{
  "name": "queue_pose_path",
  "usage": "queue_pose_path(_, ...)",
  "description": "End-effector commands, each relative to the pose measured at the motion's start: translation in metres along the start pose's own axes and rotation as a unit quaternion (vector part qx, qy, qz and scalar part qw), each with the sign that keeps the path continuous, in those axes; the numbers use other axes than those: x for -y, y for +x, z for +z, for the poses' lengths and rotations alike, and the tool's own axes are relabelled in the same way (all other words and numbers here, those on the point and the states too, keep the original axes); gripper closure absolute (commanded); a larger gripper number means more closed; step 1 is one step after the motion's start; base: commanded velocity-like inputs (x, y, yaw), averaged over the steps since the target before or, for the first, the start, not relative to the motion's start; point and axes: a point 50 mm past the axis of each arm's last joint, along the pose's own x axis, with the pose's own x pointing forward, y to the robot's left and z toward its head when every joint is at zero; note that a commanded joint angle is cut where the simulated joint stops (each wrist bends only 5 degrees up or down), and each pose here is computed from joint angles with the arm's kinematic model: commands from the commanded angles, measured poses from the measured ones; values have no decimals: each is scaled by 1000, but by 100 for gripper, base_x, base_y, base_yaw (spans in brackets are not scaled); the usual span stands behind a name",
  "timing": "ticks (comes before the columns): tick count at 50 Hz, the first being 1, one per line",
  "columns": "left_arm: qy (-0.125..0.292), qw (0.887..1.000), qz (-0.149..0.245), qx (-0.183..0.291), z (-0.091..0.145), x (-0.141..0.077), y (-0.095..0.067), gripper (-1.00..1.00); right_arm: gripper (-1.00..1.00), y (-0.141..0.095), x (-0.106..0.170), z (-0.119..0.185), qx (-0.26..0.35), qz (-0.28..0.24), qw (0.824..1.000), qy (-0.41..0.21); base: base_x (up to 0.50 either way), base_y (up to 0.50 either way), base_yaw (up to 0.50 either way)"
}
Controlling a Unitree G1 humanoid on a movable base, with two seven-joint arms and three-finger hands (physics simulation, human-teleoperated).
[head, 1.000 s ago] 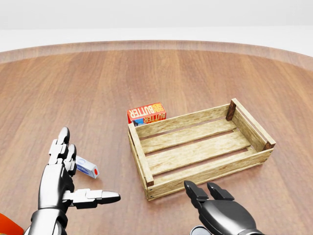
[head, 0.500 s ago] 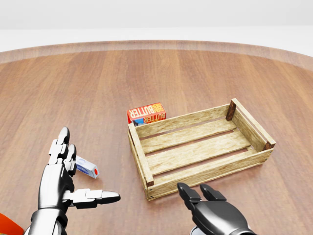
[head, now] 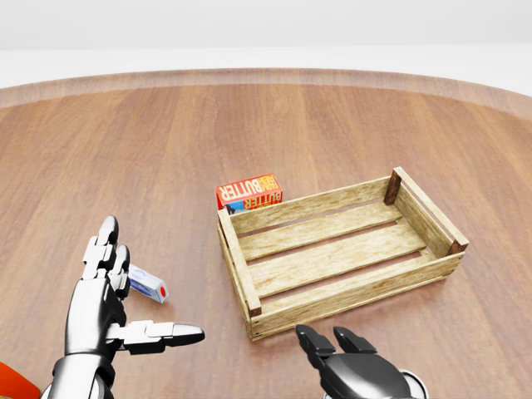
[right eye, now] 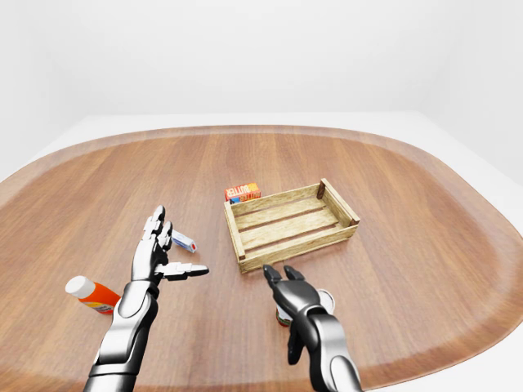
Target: Pick up the tomato sauce, and put it in the wooden tray.
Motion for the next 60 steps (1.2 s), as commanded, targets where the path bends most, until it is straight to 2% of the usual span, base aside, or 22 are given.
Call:
queue_pose_path(1, 0, 1000, 0, 0, 0, 0, 0, -100, -100, 5, -8, -1, 0, 13, 1000, -1, 0, 0, 0)
queue_pose_path(15, 0, 1000, 0, 0, 0, 0, 0, -100, -100, 7, -15, -3, -3, 33, 999, 12, 0, 0, 0)
queue_pose_path(44, 0, 1000, 0, 0, 0, 0, 0, -100, -100, 11, -21, 0, -1, 48, 999, -1, 0, 0, 0)
queue_pose_path(60, 0, 1000, 0, 0, 0, 0, 1, -100, -100, 12, -33, -7, -14, 65, 998, 23, 0, 0, 0)
